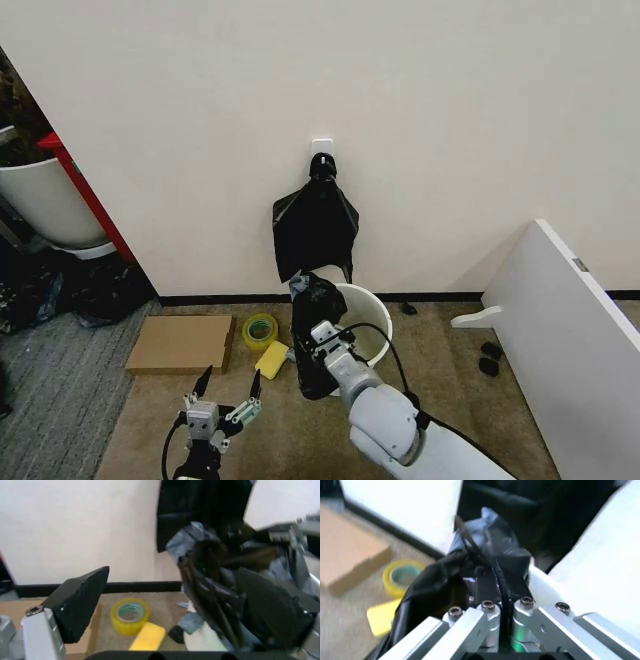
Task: Place the garbage bag over the trash bin.
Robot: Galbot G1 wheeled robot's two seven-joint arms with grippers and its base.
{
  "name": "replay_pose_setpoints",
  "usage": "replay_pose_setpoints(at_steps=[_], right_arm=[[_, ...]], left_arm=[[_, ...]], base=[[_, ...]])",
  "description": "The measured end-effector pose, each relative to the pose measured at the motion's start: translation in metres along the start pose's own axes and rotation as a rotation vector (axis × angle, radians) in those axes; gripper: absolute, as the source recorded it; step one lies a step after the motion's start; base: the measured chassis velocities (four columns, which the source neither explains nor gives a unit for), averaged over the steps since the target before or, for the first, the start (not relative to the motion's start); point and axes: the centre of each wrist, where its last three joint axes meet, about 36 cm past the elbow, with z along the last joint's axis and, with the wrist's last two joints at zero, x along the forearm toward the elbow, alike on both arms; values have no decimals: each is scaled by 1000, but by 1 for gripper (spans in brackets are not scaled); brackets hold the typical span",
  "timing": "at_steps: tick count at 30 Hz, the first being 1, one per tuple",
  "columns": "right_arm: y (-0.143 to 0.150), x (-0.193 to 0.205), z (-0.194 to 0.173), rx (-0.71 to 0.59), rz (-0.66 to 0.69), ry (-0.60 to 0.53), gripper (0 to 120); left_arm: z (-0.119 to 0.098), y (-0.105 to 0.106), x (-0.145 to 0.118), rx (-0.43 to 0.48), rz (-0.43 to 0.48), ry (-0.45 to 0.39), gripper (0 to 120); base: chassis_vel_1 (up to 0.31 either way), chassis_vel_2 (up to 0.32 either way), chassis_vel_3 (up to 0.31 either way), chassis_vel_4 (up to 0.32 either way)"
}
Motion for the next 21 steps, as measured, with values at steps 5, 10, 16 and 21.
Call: replay_pose_setpoints(at_steps=[5, 10, 16, 21], right_arm=[[-8, 2, -2, -101, 35, -21, 0], [-16, 7, 2, -161, 73, -30, 0], [-13, 8, 8, -151, 68, -32, 0], [-12, 5, 10, -140, 58, -31, 0]], left_arm=[[-4, 0, -12, -13, 51, 21, 100], [-15, 10, -46, -18, 73, 58, 100], [-35, 18, -88, -8, 49, 74, 100], [-40, 25, -112, -19, 26, 102, 99]], base=[[0, 0, 0, 0], [0, 0, 0, 0], [0, 0, 0, 0], [0, 0, 0, 0]])
